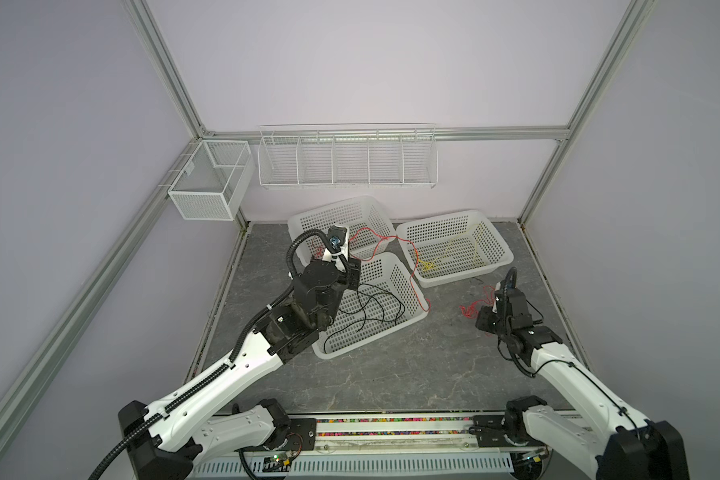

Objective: Untangle the cables
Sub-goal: 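Pull the red wire with the left gripper toward the farthest basket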

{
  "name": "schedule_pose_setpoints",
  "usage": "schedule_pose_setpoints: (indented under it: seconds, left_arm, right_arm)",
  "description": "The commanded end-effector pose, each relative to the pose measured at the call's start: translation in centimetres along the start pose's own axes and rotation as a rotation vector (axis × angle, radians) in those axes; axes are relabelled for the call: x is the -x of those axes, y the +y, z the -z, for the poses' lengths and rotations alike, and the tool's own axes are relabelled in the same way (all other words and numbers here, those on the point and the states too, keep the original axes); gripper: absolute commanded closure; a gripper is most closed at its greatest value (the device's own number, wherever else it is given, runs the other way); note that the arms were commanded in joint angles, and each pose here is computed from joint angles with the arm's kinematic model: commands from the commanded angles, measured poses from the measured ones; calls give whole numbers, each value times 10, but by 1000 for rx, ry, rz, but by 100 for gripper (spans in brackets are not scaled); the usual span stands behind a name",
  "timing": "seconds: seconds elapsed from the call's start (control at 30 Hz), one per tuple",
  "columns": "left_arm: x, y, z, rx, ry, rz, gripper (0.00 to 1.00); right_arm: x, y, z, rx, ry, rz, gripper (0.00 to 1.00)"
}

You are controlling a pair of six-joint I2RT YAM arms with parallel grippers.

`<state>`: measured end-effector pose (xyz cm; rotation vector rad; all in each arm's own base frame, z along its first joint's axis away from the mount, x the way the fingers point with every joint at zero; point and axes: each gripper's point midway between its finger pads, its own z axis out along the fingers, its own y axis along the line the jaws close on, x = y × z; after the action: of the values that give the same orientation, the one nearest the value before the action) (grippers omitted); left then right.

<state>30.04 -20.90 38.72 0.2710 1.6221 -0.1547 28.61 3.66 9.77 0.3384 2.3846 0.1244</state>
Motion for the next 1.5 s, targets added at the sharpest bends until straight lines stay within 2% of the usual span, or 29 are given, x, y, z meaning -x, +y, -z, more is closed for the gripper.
schedule_pose_setpoints:
  seconds: [0.0, 0.13, 0.5, 0.7, 0.8, 1.23, 1.47]
  left_arm:
    - [15, 15, -1, 74, -49, -4, 100]
    - [28, 30, -12, 131, -67, 7, 100]
    - [48, 114, -55, 331, -93, 172, 100]
    - [39, 140, -73, 403, -100, 206, 100]
    - [20, 141, -87, 428, -56, 159, 100]
    - [-105, 128, -150, 434, 250, -6, 100]
    - [-166, 138, -181, 419, 454, 29, 100]
  right_arm:
    - [-5, 7, -8, 41, 17, -8, 94]
    - [-10, 8, -11, 55, 30, -8, 94]
    - [-16, 8, -11, 65, 37, -1, 94]
    - [-18, 8, -13, 69, 41, -2, 94]
    - [-18, 9, -13, 72, 41, -2, 94]
    - [-15, 11, -12, 78, 39, 0, 94]
    - [-12, 12, -13, 79, 37, 2, 94]
